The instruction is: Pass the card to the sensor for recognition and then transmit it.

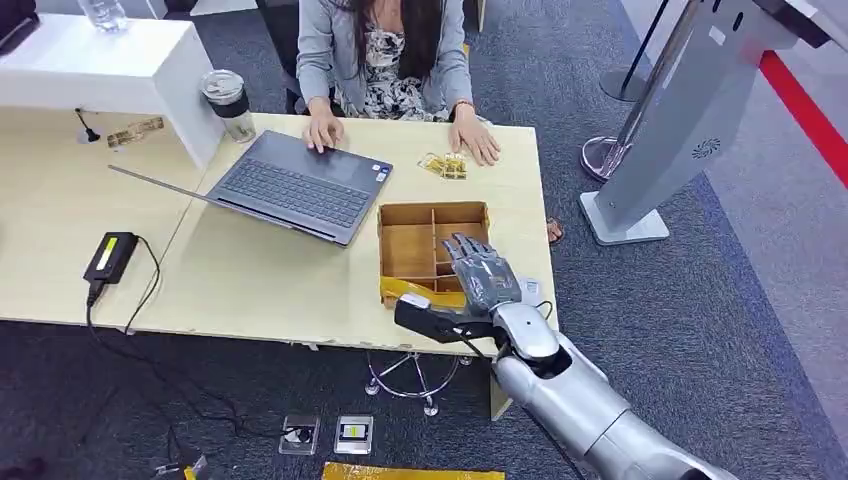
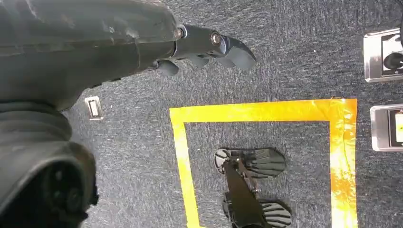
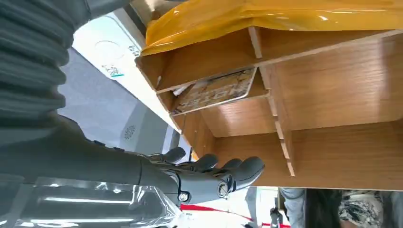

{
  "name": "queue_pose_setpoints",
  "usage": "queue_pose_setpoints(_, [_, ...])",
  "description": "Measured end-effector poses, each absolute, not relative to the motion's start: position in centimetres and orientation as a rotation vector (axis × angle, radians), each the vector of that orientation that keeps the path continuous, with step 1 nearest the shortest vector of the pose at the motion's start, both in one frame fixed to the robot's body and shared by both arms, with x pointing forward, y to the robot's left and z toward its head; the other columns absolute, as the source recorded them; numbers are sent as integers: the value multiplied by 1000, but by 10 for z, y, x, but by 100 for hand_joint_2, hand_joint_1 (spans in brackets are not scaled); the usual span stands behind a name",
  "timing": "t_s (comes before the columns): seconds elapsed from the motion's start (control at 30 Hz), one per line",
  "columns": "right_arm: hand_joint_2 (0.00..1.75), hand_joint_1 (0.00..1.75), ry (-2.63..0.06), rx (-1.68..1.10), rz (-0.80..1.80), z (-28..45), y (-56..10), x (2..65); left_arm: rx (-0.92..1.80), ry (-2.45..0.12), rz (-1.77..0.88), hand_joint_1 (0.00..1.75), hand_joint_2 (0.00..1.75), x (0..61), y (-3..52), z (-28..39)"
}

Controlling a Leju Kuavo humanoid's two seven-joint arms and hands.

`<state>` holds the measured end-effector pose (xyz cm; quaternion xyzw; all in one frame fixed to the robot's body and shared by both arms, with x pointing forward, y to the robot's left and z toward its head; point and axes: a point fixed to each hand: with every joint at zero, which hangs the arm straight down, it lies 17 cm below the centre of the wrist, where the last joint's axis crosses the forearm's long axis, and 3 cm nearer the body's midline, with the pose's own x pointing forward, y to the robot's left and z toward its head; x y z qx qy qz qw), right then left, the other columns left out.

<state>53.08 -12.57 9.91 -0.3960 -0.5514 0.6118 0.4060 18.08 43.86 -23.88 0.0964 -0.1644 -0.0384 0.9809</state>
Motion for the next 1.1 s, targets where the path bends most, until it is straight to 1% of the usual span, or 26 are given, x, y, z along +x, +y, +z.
queue_pose_setpoints(0.37, [175,0,-1426,-998,1527,107,-116,534,190,-335,-85,0,0,185,437,-238])
queue_pose_setpoints(1.1, [175,0,-1403,-982,1548,94,-105,534,187,-337,-82,0,0,187,436,-237])
